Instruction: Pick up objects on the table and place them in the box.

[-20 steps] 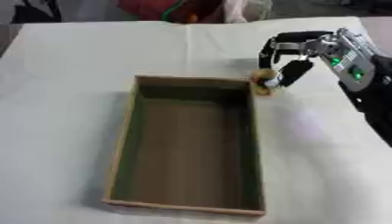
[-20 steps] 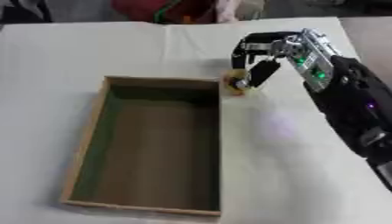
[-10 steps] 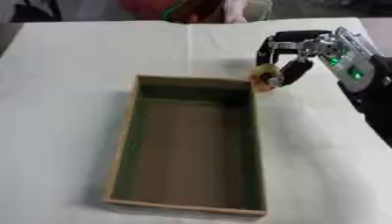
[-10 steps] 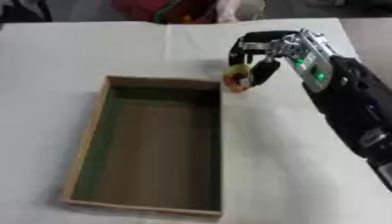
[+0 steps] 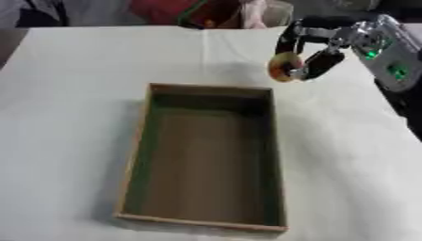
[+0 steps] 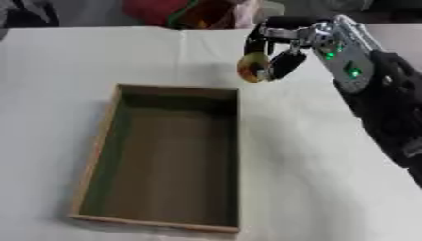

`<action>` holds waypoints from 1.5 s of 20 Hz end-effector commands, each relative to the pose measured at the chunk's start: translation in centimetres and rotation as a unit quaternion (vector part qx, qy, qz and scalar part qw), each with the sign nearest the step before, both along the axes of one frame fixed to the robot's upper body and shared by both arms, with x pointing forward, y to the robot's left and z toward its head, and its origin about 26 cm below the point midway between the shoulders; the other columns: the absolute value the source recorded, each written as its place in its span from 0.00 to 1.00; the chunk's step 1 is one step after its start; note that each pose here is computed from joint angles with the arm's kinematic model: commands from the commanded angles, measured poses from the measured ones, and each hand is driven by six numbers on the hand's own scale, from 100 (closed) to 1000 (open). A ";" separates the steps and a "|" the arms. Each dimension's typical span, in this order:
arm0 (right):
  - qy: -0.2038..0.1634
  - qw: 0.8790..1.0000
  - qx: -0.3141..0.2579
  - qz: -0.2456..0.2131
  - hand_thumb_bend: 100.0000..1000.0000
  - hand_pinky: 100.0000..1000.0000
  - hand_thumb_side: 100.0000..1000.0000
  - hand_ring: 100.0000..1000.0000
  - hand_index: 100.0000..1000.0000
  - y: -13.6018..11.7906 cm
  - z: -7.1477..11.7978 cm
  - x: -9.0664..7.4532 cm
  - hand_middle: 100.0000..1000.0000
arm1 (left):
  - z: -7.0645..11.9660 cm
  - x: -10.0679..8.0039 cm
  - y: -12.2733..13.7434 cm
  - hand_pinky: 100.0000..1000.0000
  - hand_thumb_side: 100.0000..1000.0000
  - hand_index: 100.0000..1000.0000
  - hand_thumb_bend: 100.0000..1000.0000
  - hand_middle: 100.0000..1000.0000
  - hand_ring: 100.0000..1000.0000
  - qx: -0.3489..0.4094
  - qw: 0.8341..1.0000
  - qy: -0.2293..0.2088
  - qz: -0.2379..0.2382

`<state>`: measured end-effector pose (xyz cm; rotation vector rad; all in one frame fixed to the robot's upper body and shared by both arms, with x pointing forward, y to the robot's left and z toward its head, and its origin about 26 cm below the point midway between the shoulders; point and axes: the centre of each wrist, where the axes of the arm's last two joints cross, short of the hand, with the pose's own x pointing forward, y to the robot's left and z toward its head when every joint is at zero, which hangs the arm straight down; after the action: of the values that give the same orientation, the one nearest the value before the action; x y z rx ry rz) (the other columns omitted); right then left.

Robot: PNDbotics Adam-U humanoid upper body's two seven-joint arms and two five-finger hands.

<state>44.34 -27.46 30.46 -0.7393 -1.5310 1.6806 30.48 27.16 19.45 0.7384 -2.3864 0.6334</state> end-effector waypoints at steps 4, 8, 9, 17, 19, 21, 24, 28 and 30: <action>-0.085 0.994 0.042 0.055 0.00 0.59 0.03 0.59 0.63 1.5 5.6 -3.2 0.49 | 1.0 -0.2 0.0 0.25 0.86 0.56 0.00 0.38 0.41 0.011 1.000 -0.018 0.001; -0.105 0.987 0.057 0.107 0.00 0.59 0.04 0.58 0.63 3.3 6.6 -5.1 0.49 | 1.0 -0.2 0.0 0.25 0.86 0.56 0.00 0.38 0.41 0.012 1.000 -0.019 0.001; -0.101 0.986 0.056 0.123 0.00 0.59 0.04 0.58 0.63 3.9 6.5 -5.5 0.49 | 1.0 -0.2 0.0 0.25 0.86 0.56 0.00 0.38 0.41 0.012 1.000 -0.019 0.000; -0.056 0.973 0.082 0.209 0.00 0.57 0.06 0.55 0.65 8.2 4.8 -8.7 0.50 | 1.0 -0.2 -0.1 0.25 0.86 0.56 0.00 0.38 0.41 0.010 1.000 -0.017 -0.002; -0.045 0.970 0.089 0.221 0.00 0.56 0.07 0.54 0.65 8.9 4.2 -9.5 0.50 | 1.0 -0.2 -0.1 0.25 0.86 0.56 0.00 0.38 0.41 0.009 1.000 -0.017 -0.001; -0.030 0.969 0.088 0.229 0.00 0.56 0.07 0.53 0.64 9.6 3.3 -10.5 0.49 | 1.0 -0.2 -0.1 0.25 0.86 0.56 0.00 0.38 0.41 0.008 1.000 -0.018 -0.003; -0.013 0.969 0.086 0.231 0.00 0.55 0.08 0.53 0.64 10.2 2.3 -11.8 0.48 | 1.0 -0.2 -0.2 0.25 0.86 0.56 0.00 0.38 0.41 0.007 1.000 -0.019 -0.003; 0.025 0.973 0.082 0.215 0.00 0.55 0.08 0.53 0.64 10.9 0.6 -12.2 0.48 | 1.0 -0.2 -0.2 0.25 0.86 0.56 0.00 0.38 0.41 0.005 1.000 -0.020 -0.004; 0.045 0.974 0.076 0.207 0.00 0.55 0.08 0.53 0.64 11.4 -0.2 -12.3 0.48 | 1.0 -0.2 -0.2 0.25 0.86 0.56 0.00 0.38 0.41 0.005 1.000 -0.020 -0.004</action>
<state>32.66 -16.41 29.51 -0.2446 -1.8014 1.8228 30.56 26.96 19.62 0.7295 -2.3942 0.6335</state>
